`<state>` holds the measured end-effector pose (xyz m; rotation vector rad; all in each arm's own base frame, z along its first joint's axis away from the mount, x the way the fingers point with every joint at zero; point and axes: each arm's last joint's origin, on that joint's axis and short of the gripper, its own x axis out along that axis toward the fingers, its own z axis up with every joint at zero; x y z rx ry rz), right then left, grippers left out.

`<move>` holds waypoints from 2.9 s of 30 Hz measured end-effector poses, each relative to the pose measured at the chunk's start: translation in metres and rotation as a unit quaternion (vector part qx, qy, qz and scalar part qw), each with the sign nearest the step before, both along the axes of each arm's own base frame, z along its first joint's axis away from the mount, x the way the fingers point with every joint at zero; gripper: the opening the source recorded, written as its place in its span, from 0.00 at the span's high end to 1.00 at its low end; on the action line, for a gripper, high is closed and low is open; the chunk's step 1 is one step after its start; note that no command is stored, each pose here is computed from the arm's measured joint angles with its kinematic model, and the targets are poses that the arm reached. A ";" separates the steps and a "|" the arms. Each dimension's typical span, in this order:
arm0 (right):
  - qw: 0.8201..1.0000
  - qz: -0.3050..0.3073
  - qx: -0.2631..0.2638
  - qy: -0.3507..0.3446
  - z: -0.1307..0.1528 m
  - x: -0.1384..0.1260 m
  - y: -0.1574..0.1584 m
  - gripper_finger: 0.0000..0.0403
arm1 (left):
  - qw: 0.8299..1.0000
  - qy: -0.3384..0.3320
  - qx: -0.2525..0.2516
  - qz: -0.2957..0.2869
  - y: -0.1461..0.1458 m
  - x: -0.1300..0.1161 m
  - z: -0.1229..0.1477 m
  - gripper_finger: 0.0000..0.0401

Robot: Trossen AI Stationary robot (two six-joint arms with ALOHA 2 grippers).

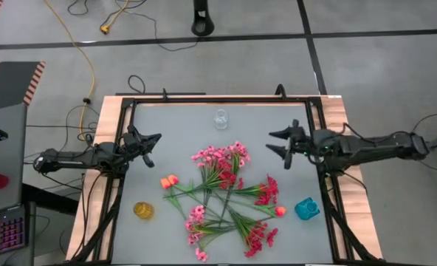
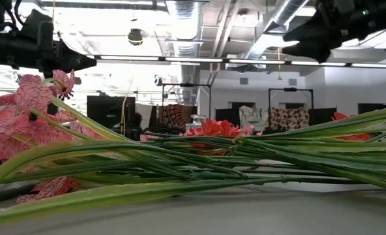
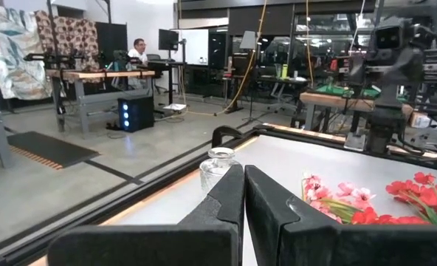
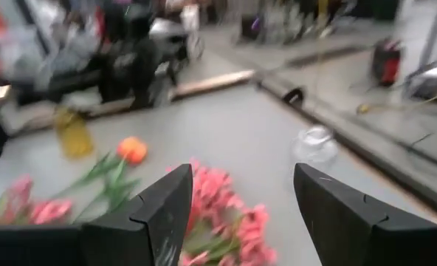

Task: Sort flowers into vase by color
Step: Put the top right red flowers into the transparent vase

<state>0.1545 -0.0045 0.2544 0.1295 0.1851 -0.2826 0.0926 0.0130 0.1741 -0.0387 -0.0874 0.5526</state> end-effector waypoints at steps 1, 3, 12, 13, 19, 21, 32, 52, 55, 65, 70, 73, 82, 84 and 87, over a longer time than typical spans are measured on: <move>1.000 0.012 0.001 0.015 0.004 0.006 0.003 0.34 | 1.000 0.000 0.001 0.000 0.000 0.000 0.000 1.00; 0.998 0.033 0.001 0.054 0.010 0.016 0.008 0.34 | 1.000 0.001 0.001 0.000 0.000 0.000 0.000 1.00; 0.974 0.084 -0.006 0.208 0.020 0.062 0.035 0.34 | 1.000 0.000 0.000 0.000 0.000 0.000 0.000 1.00; 0.972 0.088 -0.007 0.219 0.020 0.067 0.038 0.34 | 1.000 0.000 0.000 0.000 0.000 0.000 0.000 1.00; 0.951 0.112 -0.014 0.288 0.008 0.094 0.054 0.34 | 1.000 0.000 0.000 0.000 0.000 0.000 0.000 1.00; 0.944 0.130 -0.008 0.303 0.002 0.102 0.059 0.34 | 1.000 0.000 0.000 0.000 0.000 0.000 0.000 1.00; 0.903 0.162 0.032 0.396 -0.048 0.129 0.075 0.34 | 1.000 0.000 0.000 0.000 0.000 0.000 0.000 1.00; 0.852 0.205 0.077 0.476 -0.110 0.150 0.082 0.35 | 1.000 0.000 0.000 0.000 0.000 0.000 0.000 1.00; 0.851 0.204 0.078 0.478 -0.112 0.151 0.081 0.38 | 1.000 0.000 0.000 0.000 0.000 0.000 0.000 1.00; 0.848 0.229 0.048 0.476 -0.110 0.152 0.077 0.77 | 1.000 0.000 0.000 0.000 0.000 0.000 0.000 1.00; 0.832 0.253 0.017 0.494 -0.107 0.150 0.077 0.91 | 1.000 0.000 0.000 0.000 0.000 0.000 0.000 1.00; 0.814 0.261 -0.002 0.518 -0.098 0.151 0.077 0.91 | 1.000 0.000 0.000 0.000 0.000 0.000 0.000 1.00; 0.776 0.284 -0.036 0.562 -0.065 0.156 0.071 0.86 | 1.000 0.000 0.000 0.000 0.000 0.000 0.000 1.00; 0.773 0.288 -0.053 0.563 -0.056 0.160 0.069 0.88 | 1.000 -0.002 -0.004 0.000 0.000 0.000 0.000 1.00; 0.764 0.291 -0.088 0.569 -0.042 0.163 0.065 0.90 | 1.000 -0.013 -0.022 -0.002 0.000 0.000 0.000 1.00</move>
